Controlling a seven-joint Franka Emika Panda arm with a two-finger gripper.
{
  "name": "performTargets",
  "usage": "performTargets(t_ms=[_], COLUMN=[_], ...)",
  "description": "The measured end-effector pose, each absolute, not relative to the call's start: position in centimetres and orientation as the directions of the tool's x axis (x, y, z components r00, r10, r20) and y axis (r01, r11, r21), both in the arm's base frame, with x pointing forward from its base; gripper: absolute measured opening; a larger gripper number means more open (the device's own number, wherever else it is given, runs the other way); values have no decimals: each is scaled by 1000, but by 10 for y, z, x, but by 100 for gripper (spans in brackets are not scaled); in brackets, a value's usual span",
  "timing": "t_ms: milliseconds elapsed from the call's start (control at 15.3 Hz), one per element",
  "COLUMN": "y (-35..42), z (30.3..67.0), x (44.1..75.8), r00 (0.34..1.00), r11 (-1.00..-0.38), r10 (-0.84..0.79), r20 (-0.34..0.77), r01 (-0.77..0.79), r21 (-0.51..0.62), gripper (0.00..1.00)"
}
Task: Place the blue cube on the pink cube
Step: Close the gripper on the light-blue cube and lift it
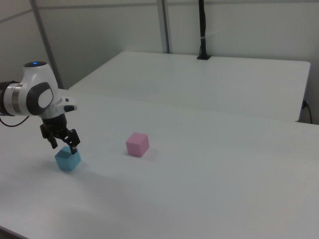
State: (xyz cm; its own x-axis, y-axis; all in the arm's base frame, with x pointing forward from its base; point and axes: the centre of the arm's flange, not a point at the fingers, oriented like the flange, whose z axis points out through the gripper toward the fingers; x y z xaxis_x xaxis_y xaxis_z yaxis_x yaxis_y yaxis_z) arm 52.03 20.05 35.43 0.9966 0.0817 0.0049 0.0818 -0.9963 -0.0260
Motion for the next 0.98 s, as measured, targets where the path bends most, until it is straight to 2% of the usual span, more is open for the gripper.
performTargets(t_ms=[784,849,914,980], y=[200,200,200,200], z=[343,341,338,336], x=[519,519,519,519], r00=[997,997,996,996], r11=[-997,-997,-997,-997], r10=[81,81,81,81], r20=[-16,-20,-23,-28], r01=[80,80,80,80], r21=[-20,-19,-17,-16], gripper=[99,95,85,82])
